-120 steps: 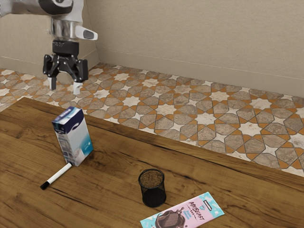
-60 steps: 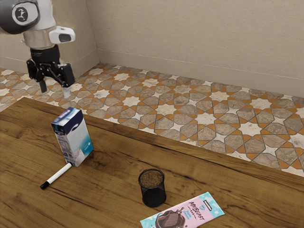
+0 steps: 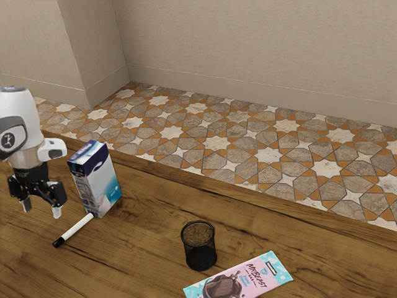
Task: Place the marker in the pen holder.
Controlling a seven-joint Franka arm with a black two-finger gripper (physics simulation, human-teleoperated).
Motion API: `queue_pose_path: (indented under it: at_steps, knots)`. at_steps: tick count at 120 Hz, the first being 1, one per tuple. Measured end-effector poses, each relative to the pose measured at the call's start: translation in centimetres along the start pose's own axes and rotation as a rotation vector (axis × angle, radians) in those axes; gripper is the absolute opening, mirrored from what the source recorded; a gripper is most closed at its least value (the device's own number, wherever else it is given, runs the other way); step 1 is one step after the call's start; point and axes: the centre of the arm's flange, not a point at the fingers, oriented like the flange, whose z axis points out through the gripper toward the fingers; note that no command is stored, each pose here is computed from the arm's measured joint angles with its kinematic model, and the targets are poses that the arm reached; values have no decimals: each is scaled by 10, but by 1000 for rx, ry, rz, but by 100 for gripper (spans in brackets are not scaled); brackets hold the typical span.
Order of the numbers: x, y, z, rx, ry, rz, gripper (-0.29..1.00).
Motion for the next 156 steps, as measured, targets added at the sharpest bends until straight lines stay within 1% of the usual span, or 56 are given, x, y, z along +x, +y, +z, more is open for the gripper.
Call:
queue_pose_path:
  at_steps: [9,25,36,48,60,76,89,110,140,156]
  knots:
    - [10,-6,23,29,7,8,70]
    - [32,-16,67,80,37,85,70]
    - [40,-16,85,100,65,148,70]
    - [48,-14,112,121,65,209,70]
    - [42,-8,126,118,91,265,70]
    - [26,-2,121,99,157,319,70]
    - [19,1,124,92,174,352,70]
    - [16,-5,128,88,174,369,70]
    - [13,-15,135,81,147,347,70]
    - [17,-17,139,87,129,346,70]
